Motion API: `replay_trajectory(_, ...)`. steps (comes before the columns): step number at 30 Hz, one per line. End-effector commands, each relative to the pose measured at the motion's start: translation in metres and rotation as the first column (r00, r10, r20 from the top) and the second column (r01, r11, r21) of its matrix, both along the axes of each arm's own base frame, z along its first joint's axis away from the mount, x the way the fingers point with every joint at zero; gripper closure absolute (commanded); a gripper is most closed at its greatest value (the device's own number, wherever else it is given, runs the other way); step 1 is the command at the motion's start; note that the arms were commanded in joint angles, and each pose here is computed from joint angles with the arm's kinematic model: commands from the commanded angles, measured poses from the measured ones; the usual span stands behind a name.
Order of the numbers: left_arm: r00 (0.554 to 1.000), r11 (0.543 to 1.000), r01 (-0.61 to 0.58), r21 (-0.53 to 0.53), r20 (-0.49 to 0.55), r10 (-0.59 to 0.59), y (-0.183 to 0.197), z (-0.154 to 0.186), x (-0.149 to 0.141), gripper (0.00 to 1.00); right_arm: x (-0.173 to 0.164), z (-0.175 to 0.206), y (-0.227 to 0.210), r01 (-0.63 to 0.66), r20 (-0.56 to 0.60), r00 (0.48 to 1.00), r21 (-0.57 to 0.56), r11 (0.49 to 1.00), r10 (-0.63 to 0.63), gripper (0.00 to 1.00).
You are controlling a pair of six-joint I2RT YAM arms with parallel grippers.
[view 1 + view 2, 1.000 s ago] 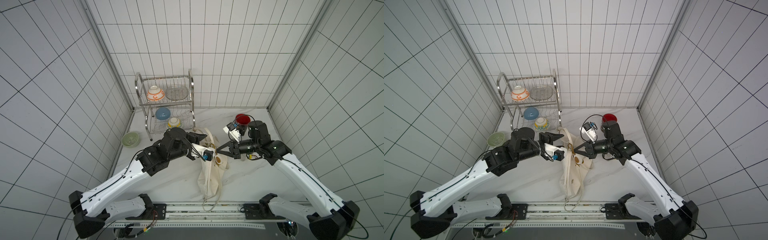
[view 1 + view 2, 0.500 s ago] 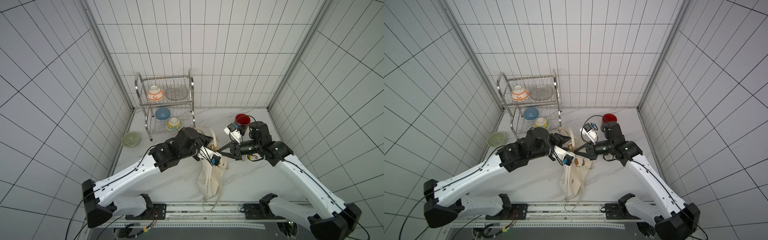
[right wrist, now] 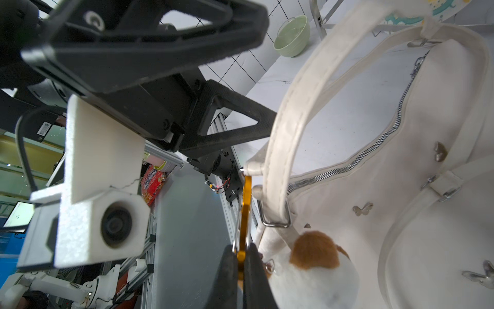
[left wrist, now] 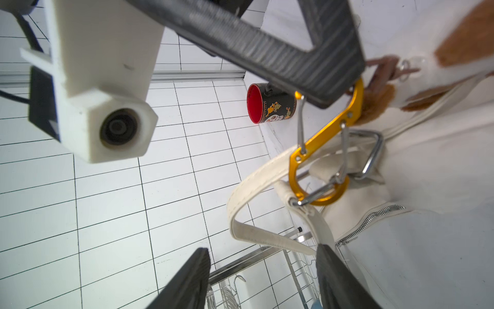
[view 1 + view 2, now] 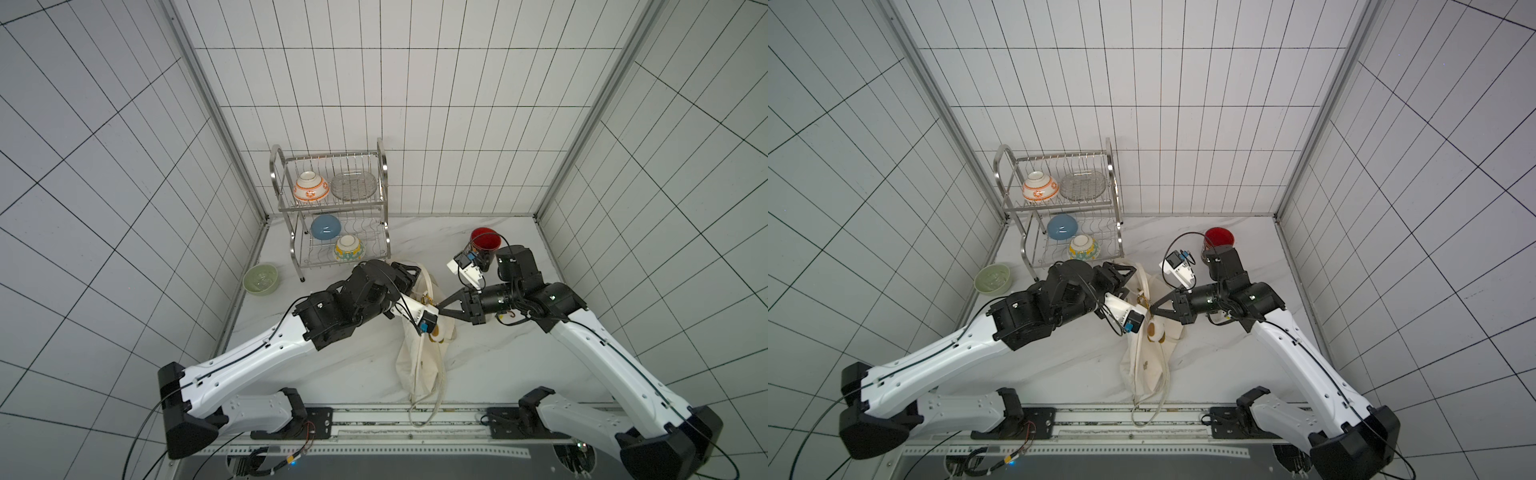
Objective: Remove the decoration from the bag
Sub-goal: Adjust the bag.
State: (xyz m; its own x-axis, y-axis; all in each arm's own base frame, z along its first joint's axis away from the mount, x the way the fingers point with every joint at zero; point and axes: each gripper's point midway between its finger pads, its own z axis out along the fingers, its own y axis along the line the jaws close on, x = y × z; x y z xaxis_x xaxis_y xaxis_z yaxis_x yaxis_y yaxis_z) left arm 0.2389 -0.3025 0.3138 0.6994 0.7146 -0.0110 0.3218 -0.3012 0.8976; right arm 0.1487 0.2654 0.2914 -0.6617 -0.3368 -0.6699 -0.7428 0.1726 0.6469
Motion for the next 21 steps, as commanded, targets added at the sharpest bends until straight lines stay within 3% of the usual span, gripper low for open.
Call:
replay_trajectory(1, 1.000, 1.000, 0.026, 0.010, 0.014, -0.026, -0.007, -0.003, -0.003, 0.36, -0.008, 0.006, -0.002, -0.034, 0.013, 0.999, 0.032, 0.999, 0.034, 1.00)
replay_trajectory(5, 0.997, 0.997, 0.071, 0.001, -0.001, -0.071, -0.020, 0.003, -0.010, 0.35, -0.011, 0.001, -0.004, -0.034, 0.001, 0.999, 0.024, 0.999, 0.034, 1.00)
replay_trajectory(9, 0.987, 0.993, 0.114, -0.009, -0.117, -0.114, -0.029, -0.007, -0.032, 0.34, -0.009, 0.004, -0.004, -0.030, 0.017, 0.999, 0.025, 0.999, 0.029, 1.00)
replay_trajectory(15, 0.975, 0.997, 0.064, 0.038, -0.215, -0.054, -0.019, -0.030, -0.037, 0.34, -0.010, 0.002, -0.005, -0.033, 0.019, 0.999, 0.025, 0.999, 0.032, 1.00)
replay_trajectory(21, 0.971, 0.999, -0.006, 0.050, -0.237, 0.018, -0.017, -0.040, -0.023, 0.44, -0.013, 0.005, -0.005, -0.043, 0.021, 0.999, 0.037, 0.998, 0.043, 1.00)
